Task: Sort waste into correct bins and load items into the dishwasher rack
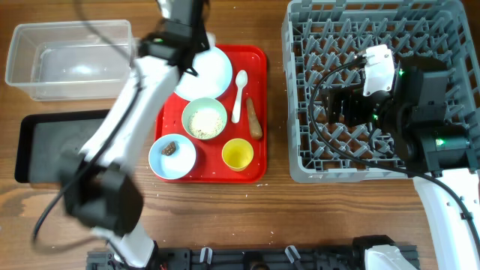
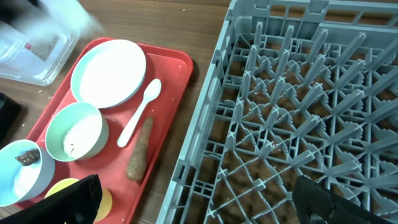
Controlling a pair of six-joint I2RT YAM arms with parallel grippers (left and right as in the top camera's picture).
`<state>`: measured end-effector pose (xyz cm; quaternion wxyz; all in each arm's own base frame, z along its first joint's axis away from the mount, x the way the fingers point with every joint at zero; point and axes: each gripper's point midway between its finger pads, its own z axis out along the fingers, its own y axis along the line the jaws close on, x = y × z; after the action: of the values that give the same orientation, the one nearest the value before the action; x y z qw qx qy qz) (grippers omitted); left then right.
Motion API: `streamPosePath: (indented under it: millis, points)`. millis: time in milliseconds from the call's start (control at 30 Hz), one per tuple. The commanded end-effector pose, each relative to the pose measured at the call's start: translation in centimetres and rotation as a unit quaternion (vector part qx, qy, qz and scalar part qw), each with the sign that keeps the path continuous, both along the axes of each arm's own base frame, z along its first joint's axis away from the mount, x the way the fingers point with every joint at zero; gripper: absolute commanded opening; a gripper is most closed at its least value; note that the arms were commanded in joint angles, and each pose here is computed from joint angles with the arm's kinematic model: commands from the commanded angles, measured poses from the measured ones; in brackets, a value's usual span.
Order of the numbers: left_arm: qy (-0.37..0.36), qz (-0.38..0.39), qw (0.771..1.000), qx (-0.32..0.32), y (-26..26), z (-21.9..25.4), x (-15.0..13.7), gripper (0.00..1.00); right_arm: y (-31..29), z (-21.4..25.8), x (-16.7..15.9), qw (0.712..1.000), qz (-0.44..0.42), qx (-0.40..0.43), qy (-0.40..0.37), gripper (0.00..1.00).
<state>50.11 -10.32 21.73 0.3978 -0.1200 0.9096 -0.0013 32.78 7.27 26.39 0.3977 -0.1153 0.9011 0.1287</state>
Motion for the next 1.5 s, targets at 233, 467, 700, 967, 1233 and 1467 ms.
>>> streamPosePath:
  millis: [233,467,700,967,1233,1467]
  points:
    - [-0.009,0.126,0.991,0.050,17.9,3.2,-0.6,0.04,0.4,0.9,0.4,1.000,0.006,0.009,-0.012,1.00]
    - [0.088,0.170,0.980,0.053,23.7,-6.3,0.2,0.04,0.4,0.9,0.4,1.000,0.006,0.010,-0.011,1.00]
    - [0.123,0.175,0.975,0.052,24.5,-10.2,0.4,1.00,0.4,0.9,0.4,1.000,0.006,0.010,-0.012,1.00]
    - [0.080,0.113,0.990,-0.007,20.0,-1.4,-2.6,1.00,0.4,1.3,0.7,1.000,0.006,0.010,-0.022,1.00]
    - [0.191,0.005,0.968,-0.163,8.0,-1.6,-8.6,1.00,0.4,1.3,0.8,1.000,-0.001,0.018,-0.020,1.00]
    - [0.206,-0.028,0.966,-0.154,1.7,-1.8,-9.6,1.00,0.4,1.4,0.8,1.000,-0.002,0.020,-0.021,1.00]
